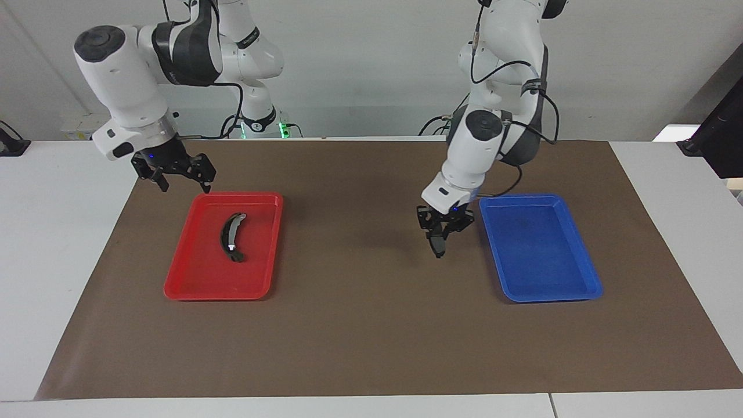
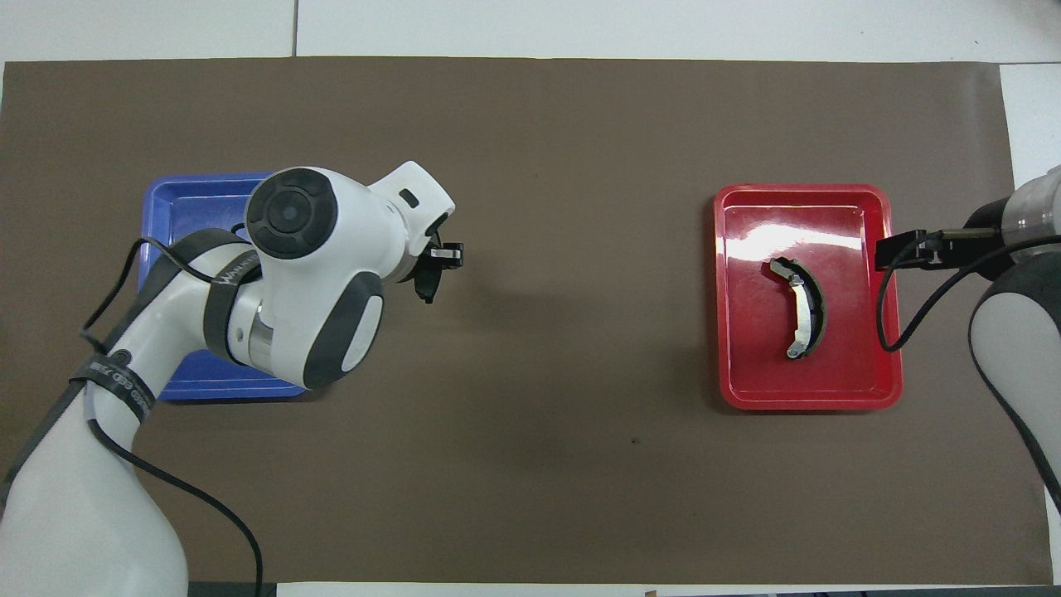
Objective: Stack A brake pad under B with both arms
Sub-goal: 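Carry the dark pad toward the table center while the right gripper reaches the curved pad, then set the dark pad on the table while the right gripper grasps the curved pad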
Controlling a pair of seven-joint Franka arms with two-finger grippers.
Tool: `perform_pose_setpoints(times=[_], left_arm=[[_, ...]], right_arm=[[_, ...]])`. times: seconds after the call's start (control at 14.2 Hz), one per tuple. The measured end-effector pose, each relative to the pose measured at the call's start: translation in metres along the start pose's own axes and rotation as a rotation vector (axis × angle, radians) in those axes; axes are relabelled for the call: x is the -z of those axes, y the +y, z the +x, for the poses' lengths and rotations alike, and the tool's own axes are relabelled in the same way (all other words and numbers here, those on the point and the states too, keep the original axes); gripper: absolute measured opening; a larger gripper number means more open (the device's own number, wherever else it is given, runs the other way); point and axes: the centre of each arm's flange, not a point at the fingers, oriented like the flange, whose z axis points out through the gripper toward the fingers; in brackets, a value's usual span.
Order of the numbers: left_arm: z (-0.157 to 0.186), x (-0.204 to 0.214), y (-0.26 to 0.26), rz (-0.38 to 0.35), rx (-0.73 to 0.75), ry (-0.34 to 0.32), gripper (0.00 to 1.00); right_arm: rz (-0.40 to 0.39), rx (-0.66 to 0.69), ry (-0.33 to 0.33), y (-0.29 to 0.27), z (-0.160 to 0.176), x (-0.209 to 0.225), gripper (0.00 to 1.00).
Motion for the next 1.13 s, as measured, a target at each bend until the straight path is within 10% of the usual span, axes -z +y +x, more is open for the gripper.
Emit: perform_pose_setpoints(times=[0.7,1.13], left_arm=[[-0.035,-0.085,0.078,-0.028,0.133,0.018,0.41],[-0.021,-0.076,0.06,-0.016,0.161,0.022,0.99]], right_arm=[[0.044,0.109,0.068,-0.014,-0.006,-0.184,1.0],[0.057,0.114,0.036,-0.018,-0.013,-0.21,1.0]])
